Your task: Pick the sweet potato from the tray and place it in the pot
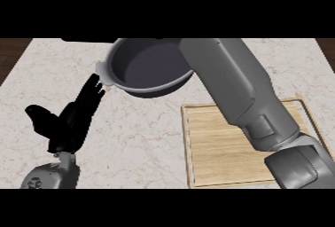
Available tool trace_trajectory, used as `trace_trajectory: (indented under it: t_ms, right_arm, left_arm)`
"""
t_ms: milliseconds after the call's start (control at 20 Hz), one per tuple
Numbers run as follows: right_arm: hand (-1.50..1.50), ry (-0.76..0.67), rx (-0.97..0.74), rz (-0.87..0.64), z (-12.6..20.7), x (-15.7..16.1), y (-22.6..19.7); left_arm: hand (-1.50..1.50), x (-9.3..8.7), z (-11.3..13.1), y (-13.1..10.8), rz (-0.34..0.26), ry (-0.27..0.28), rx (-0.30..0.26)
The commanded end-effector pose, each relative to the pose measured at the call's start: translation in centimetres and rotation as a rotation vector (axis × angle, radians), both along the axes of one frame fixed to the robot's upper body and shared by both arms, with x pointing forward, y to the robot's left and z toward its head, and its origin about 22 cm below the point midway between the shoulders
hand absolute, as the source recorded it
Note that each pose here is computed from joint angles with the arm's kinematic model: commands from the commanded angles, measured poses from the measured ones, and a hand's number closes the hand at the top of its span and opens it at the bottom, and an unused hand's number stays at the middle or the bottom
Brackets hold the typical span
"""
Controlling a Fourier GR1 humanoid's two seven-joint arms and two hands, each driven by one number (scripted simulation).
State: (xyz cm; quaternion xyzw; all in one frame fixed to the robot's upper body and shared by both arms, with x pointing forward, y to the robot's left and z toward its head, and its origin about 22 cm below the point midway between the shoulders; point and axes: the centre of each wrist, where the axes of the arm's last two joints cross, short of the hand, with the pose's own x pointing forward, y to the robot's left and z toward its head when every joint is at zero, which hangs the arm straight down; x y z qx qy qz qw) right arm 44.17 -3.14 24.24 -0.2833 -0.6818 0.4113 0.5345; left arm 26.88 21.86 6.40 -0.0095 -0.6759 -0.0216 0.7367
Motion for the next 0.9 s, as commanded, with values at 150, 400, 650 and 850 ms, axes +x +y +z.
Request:
trace_trajectory:
  t_ms: [150,400,650,850]
  right_arm:
    - [-1.50,0.239,0.144,-0.036,-3.7,0.9,0.1]
    - [-1.50,0.188,0.388,-0.045,-4.7,1.4,-1.1]
    - [-1.50,-0.027,0.600,-0.113,-1.4,1.9,-2.4]
    - [-1.50,-0.062,0.659,-0.182,-3.2,2.6,-4.9]
  left_arm:
    - [0.00,-0.3,-0.2,0.6,-0.020,-0.010,0.010]
    - [0.00,0.8,0.3,0.2,-0.018,-0.002,0.012]
    - [0.00,0.3,0.1,-0.4,-0.008,-0.003,0.001]
    - [0.00,0.3,0.0,0.0,0.019,0.009,0.006]
